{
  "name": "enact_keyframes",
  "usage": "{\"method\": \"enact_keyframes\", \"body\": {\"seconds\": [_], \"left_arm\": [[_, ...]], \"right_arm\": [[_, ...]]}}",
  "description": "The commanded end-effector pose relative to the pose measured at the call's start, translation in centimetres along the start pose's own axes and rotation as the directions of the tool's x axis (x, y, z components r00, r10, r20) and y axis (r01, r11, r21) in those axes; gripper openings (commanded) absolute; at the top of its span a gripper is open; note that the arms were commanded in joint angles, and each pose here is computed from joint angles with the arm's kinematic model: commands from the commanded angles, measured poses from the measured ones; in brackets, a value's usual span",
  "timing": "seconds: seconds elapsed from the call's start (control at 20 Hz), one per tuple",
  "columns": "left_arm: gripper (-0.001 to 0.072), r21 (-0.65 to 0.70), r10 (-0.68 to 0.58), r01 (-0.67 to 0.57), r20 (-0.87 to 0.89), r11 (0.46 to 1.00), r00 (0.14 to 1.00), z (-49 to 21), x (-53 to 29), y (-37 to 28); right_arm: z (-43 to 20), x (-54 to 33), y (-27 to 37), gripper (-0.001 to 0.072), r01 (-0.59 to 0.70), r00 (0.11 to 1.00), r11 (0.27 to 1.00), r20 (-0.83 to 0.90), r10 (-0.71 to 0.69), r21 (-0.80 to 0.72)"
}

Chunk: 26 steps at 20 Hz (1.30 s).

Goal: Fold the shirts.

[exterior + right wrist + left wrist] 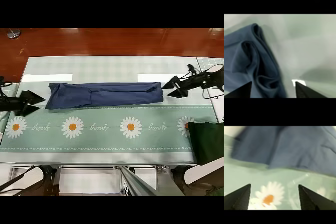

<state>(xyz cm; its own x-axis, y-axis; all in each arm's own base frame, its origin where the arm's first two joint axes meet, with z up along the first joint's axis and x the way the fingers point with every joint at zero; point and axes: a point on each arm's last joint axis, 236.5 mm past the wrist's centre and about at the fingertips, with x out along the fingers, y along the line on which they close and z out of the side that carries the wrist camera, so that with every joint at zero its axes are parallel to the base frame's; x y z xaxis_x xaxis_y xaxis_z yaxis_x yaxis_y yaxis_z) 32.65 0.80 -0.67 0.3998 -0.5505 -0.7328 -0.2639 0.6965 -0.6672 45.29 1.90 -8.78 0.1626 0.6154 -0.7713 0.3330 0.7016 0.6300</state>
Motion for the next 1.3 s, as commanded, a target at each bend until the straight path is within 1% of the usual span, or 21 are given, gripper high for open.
{"method": "enact_keyframes", "body": {"seconds": [0.0, 0.1, 0.15, 0.25, 0.3, 0.35, 0.45, 0.5, 0.55, 0.6, 0.65, 0.75, 0.85, 1.0, 1.15, 1.25], "left_arm": [[0.0693, 0.114, -0.166, 0.182, -0.138, 0.977, 0.976, -6.3, 1.9, -5.9], [0.0693, 0.174, -0.157, 0.188, -0.179, 0.967, 0.971, -7.5, 3.4, -7.6], [0.0693, 0.200, -0.151, 0.184, -0.171, 0.962, 0.974, -7.5, 4.1, -8.2], [0.0683, 0.205, -0.167, 0.189, -0.122, 0.960, 0.978, -6.8, 5.3, -9.9], [0.0440, 0.208, -0.189, 0.206, -0.098, 0.956, 0.977, -6.4, 5.8, -11.0], [0.0015, 0.228, -0.208, 0.222, -0.085, 0.948, 0.975, -6.3, 6.1, -12.0], [0.0025, 0.280, -0.250, 0.259, -0.068, 0.924, 0.966, -6.5, 6.9, -14.2], [0.0025, 0.343, -0.261, 0.270, -0.074, 0.900, 0.963, -7.1, 7.4, -15.3], [0.0024, 0.433, -0.257, 0.272, -0.096, 0.859, 0.962, -8.2, 8.0, -16.7], [0.0023, 0.506, -0.236, 0.256, -0.105, 0.824, 0.966, -9.3, 9.0, -18.0], [0.0023, 0.551, -0.217, 0.231, -0.092, 0.802, 0.972, -10.1, 10.2, -19.4], [0.0023, 0.606, -0.187, 0.179, -0.049, 0.775, 0.981, -11.2, 12.9, -21.9], [0.0023, 0.631, -0.146, 0.161, -0.076, 0.759, 0.986, -12.9, 16.0, -24.1], [0.0023, 0.645, -0.095, 0.202, -0.196, 0.737, 0.976, -15.6, 21.2, -27.0], [0.0023, 0.596, -0.015, 0.263, -0.388, 0.759, 0.922, -20.3, 26.0, -28.2], [0.0024, 0.540, -0.022, 0.330, -0.498, 0.774, 0.867, -24.5, 28.1, -29.5]], "right_arm": [[-0.8, 3.5, 2.6, 0.0619, -0.077, 0.996, 0.997, -0.039, 0.078, 0.018], [-2.0, 5.0, 3.9, 0.0610, -0.080, 0.994, 0.997, -0.082, 0.079, -0.005], [-2.5, 5.3, 4.7, 0.0506, -0.081, 0.992, 0.996, -0.095, 0.078, -0.025], [-2.4, 4.2, 6.4, 0.0023, -0.082, 0.994, 0.990, -0.082, 0.074, -0.111], [-2.2, 3.1, 7.3, 0.0029, -0.078, 0.996, 0.986, -0.056, 0.071, -0.149], [-2.0, 1.4, 7.6, 0.0029, -0.048, 0.999, 0.982, -0.019, 0.045, -0.184], [-2.9, -2.0, 7.6, 0.0029, 0.049, 0.999, 0.963, 0.021, -0.045, -0.265], [-4.0, -3.6, 7.5, 0.0029, 0.096, 0.995, 0.950, 0.035, -0.090, -0.298], [-5.4, -5.2, 7.5, 0.0029, 0.132, 0.991, 0.937, 0.055, -0.121, -0.322], [-6.9, -6.5, 7.9, 0.0029, 0.144, 0.989, 0.930, 0.082, -0.123, -0.338], [-8.6, -7.8, 8.3, 0.0029, 0.154, 0.986, 0.924, 0.120, -0.119, -0.349], [-11.7, -9.9, 8.3, 0.0029, 0.187, 0.970, 0.919, 0.210, -0.118, -0.346], [-14.5, -11.7, 7.4, 0.0029, 0.234, 0.943, 0.927, 0.300, -0.144, -0.293], [-18.3, -13.3, 6.9, 0.0029, 0.251, 0.926, 0.930, 0.348, -0.149, -0.268], [-19.8, -14.8, 7.8, 0.0029, 0.240, 0.911, 0.932, 0.395, -0.119, -0.272], [-20.0, -15.2, 8.1, 0.0029, 0.238, 0.905, 0.932, 0.410, -0.111, -0.273]]}}
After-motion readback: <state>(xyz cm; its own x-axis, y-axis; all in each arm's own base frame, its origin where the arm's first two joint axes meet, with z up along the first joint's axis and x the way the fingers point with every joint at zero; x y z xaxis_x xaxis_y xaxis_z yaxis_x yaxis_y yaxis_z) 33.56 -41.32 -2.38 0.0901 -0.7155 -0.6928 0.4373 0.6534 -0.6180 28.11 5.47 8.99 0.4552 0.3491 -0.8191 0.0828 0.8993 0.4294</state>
